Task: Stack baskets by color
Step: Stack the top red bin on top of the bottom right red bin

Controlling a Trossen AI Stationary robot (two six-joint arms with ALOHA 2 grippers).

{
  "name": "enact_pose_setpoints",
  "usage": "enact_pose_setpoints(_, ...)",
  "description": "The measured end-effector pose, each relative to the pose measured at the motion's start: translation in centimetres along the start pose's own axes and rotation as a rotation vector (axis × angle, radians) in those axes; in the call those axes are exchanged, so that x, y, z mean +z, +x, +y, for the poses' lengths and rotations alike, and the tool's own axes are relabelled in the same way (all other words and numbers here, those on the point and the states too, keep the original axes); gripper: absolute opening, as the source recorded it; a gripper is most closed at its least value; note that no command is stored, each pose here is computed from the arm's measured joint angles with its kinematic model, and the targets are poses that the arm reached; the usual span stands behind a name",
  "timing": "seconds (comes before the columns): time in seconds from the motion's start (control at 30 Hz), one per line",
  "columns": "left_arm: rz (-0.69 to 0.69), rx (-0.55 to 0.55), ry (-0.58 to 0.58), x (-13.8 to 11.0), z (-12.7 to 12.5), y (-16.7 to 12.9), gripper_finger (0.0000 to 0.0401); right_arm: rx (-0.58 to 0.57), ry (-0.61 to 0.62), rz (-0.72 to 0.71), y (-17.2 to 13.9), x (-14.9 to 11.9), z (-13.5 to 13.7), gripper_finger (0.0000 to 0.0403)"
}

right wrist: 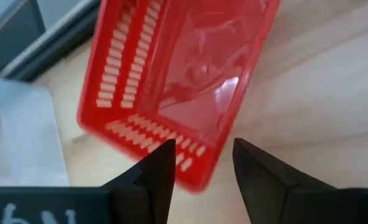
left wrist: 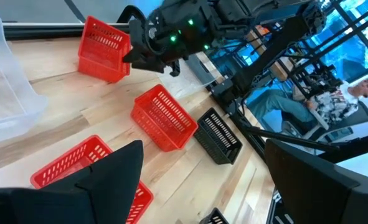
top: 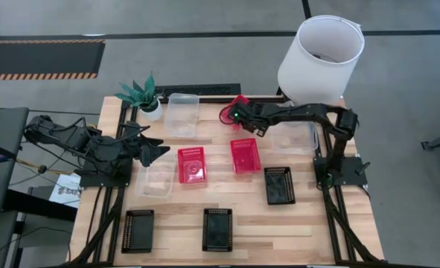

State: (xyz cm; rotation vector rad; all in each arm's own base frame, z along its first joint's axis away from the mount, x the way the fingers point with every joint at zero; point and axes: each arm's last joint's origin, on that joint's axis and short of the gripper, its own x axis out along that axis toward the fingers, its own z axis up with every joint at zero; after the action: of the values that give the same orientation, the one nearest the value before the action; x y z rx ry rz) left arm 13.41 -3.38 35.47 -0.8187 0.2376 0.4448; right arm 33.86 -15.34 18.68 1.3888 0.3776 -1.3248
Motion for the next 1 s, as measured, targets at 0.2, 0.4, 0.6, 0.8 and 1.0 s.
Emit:
enact_pose_setpoints(0.2, 0.001, -0.001, 0.000, 0.0, 0.0, 0.0, 0.0322, -0.034, 0.019, 0.027, 1.0, 0.8, -0.3, 0.0172)
enact_pose_setpoints(0.4, 0.001, -0.001, -0.003, 0.0, 0.0, 0.0, 0.0322, -0.085, 0.024, 0.093, 2.2, 1.2, -0.9, 0.0144)
enact_pose_setpoints(0.6, -0.001, -0.002, 0.002, 0.0, 0.0, 0.0, 0.0322, -0.077, 0.026, 0.140, 2.2, 1.2, -0.8, 0.0073)
enact_pose_setpoints(0.8, 0.000, -0.002, 0.001, 0.0, 0.0, 0.0, 0.0322, -0.049, -0.010, 0.197, 2.2, 1.1, -0.6, 0.0016)
enact_pose_setpoints(1.0, -0.001, -0.002, 0.000, 0.0, 0.0, 0.0, 0.0322, 0.025, -0.075, 0.225, 1.6, 1.3, 0.8, 0.0008)
